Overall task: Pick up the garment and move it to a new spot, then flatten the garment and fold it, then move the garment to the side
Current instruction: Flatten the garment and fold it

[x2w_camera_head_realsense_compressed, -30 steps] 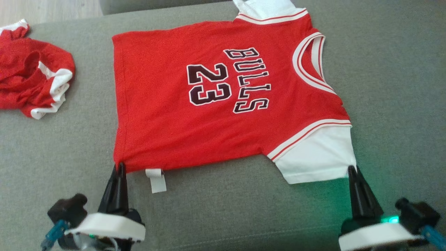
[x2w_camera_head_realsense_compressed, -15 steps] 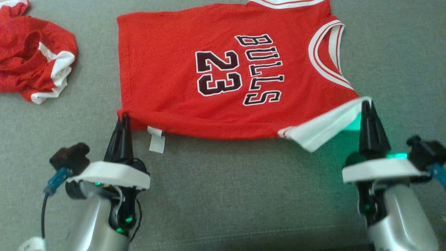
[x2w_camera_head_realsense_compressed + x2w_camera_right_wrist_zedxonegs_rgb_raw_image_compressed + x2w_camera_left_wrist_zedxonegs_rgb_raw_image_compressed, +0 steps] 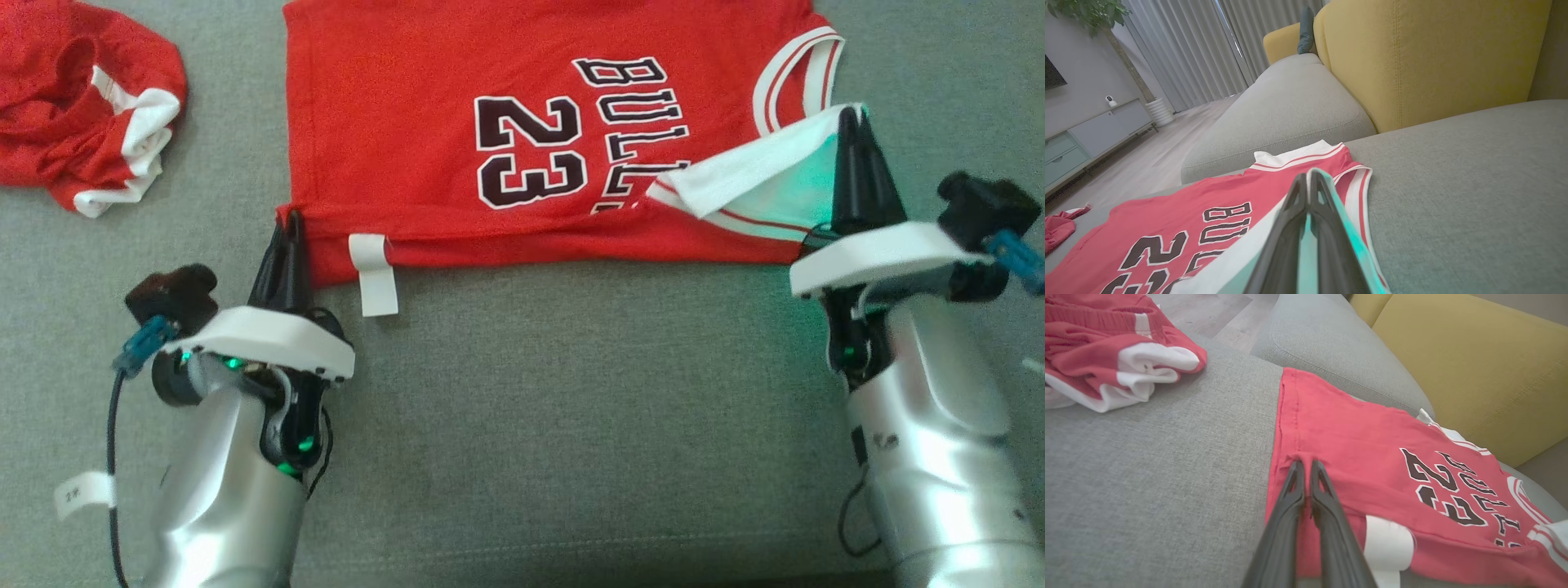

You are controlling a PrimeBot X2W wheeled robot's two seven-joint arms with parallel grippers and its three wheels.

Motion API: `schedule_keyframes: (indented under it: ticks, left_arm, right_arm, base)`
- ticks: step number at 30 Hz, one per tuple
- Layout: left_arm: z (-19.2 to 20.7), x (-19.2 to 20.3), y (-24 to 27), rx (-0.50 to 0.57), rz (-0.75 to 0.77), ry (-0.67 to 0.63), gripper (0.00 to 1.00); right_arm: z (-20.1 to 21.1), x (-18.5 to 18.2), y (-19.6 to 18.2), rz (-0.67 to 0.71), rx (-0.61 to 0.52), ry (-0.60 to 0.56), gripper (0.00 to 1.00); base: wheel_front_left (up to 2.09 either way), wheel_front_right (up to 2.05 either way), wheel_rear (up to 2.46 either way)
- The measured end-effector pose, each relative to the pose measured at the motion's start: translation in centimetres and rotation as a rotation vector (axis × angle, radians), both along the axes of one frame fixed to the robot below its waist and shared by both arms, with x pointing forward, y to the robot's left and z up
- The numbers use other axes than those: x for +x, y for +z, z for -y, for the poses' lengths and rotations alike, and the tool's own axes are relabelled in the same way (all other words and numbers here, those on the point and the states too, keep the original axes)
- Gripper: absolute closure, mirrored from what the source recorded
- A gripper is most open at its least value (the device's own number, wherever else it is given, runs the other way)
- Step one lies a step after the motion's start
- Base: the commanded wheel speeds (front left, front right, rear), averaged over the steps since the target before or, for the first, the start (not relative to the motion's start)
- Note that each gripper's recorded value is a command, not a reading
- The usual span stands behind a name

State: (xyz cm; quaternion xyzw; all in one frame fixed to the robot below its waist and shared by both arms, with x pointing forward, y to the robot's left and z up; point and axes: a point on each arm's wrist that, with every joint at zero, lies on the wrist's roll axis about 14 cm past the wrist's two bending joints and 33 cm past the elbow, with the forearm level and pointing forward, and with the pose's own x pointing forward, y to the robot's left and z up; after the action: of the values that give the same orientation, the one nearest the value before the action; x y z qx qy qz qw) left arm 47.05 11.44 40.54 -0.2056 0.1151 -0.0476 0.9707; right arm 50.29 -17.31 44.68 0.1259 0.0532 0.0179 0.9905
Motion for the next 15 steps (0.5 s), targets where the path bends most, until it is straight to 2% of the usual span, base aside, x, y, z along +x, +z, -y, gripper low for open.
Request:
schedule_keyframes:
  ticks: [8, 11, 13, 15]
  left_arm:
    - [0.7, 0.9, -0.6, 0.01, -0.015, -0.031, 1.0]
    - [1.0, 0.9, -0.7, 0.01, -0.017, -0.043, 0.77]
    - [1.2, 0.8, -0.8, 0.011, -0.017, -0.049, 0.55]
    - [1.4, 0.9, -0.6, 0.008, -0.009, -0.054, 0.07]
  right_arm:
    - [0.3, 2.1, -0.9, -0.038, -0.031, -0.008, 1.0]
    - [0.5, 2.5, -1.3, -0.051, -0.035, -0.015, 1.0]
    - [0.7, 2.6, -1.4, -0.057, -0.036, -0.02, 1.0]
    - [0.8, 2.8, -1.5, -0.062, -0.04, -0.023, 1.0]
  base:
    - [0.0, 0.0, 0.0]
    - [0.0, 0.0, 0.0]
    - [0.0, 0.0, 0.0]
    - [0.0, 0.0, 0.0]
